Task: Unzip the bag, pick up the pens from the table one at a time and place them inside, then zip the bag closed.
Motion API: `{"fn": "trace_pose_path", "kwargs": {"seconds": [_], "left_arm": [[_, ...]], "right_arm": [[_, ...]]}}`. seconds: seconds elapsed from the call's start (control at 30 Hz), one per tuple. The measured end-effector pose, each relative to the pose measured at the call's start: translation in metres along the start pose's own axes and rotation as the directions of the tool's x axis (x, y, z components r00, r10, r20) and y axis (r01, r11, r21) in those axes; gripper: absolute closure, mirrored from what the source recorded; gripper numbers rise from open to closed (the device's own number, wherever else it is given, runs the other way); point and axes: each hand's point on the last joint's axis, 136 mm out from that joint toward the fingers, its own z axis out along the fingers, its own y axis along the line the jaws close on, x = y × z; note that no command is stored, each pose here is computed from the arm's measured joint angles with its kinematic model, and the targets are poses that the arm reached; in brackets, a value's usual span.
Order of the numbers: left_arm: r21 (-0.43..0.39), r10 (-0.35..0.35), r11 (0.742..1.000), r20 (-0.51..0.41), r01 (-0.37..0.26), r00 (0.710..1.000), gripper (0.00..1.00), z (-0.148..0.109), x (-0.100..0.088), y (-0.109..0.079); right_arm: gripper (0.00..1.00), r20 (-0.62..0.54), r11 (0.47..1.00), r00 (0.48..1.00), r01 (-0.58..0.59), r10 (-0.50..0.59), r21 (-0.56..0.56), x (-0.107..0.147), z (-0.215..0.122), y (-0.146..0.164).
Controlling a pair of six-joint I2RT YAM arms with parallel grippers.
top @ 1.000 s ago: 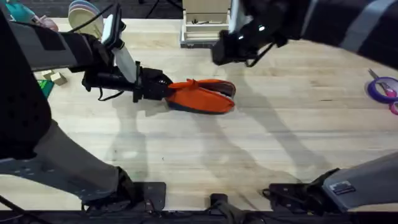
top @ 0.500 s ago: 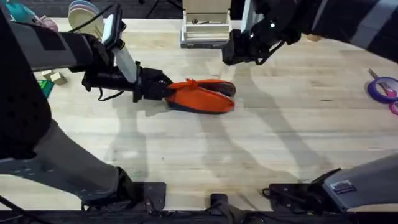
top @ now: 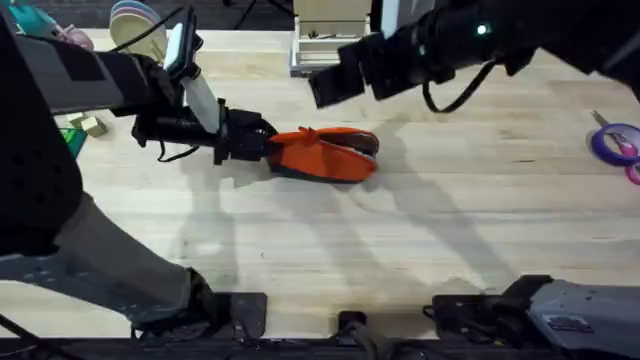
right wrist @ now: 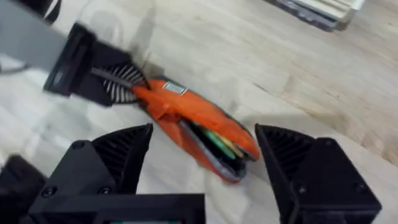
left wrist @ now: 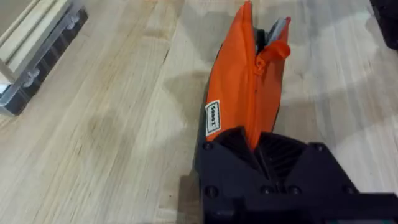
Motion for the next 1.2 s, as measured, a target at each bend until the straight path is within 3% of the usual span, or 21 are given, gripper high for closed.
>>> {"fn": "trace_pose_path", "kwargs": {"seconds": [0.5,0.73,1.2], "left_arm": [[0.000,0.000,1.000,0.000,0.000,1.000,0.959,0.000,0.000,0.000],[0.000,0.000,1.000,0.000,0.000,1.000,0.959,0.000,0.000,0.000],[0.000,0.000,1.000,0.000,0.000,1.000,0.959,0.000,0.000,0.000]], "right_arm": [[0.005,-0.054,0.987,0.986,0.154,-0.156,-0.047,0.018,0.001,0.027],[0.004,-0.055,0.951,0.951,0.300,-0.304,-0.077,0.023,0.002,0.040],[0.004,-0.131,0.938,0.934,0.312,-0.332,-0.148,0.038,0.044,0.049]]}}
